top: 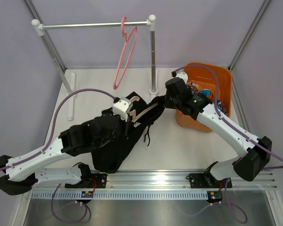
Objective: Remove the shorts from the hanger
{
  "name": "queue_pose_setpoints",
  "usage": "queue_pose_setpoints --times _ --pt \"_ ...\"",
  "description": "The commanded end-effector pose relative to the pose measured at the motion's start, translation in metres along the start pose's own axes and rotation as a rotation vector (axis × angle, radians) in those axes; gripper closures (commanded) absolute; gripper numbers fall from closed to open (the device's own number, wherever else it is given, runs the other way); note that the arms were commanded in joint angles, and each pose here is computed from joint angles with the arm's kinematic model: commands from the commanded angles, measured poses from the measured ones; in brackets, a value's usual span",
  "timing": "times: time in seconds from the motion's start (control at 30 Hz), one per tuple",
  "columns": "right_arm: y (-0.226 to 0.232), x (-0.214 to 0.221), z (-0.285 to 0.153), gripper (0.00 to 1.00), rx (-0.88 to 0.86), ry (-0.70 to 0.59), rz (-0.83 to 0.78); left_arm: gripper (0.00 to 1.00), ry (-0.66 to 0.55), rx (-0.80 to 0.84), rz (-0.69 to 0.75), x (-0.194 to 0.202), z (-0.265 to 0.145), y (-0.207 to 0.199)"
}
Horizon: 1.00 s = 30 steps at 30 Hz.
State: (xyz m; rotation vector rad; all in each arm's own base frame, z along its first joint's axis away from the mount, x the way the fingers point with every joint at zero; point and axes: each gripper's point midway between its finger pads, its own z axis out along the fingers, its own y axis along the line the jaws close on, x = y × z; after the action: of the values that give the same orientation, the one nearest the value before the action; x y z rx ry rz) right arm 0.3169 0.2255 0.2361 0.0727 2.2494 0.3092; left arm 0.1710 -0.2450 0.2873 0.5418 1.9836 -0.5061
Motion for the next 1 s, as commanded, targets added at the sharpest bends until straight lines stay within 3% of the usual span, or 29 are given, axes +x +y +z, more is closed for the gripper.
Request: queue_pose_setpoints --times 0.0,0.27,0.53,0.7,0.97 --pt "-0.041 -0.038 0.005 1.0 0.108 -0.069 0.018 1.0 -0.062 0.051 -0.065 -0.009 -0.026 0.003" --pt "-0.021 -0.029 0.02 1.0 0.027 -0.014 0.028 1.0 -0.201 0.135 -0.108 -0.037 -0.063 0.007" --pt "0.001 -0.005 0.007 1.0 -0.063 0.004 0.002 1.0 -0.338 0.255 -0.109 -0.071 -0.079 -0.011" --pt "-0.048 -0.033 0.0 1.0 0.162 -0.068 -0.026 1.0 -0.279 0.237 -0.078 -0.066 -0.082 -0.008" --pt "-0.062 -0.068 0.003 1.0 0.189 -0.092 -0.013 1.0 -0.23 0.221 -0.052 -0.044 -0.091 0.006"
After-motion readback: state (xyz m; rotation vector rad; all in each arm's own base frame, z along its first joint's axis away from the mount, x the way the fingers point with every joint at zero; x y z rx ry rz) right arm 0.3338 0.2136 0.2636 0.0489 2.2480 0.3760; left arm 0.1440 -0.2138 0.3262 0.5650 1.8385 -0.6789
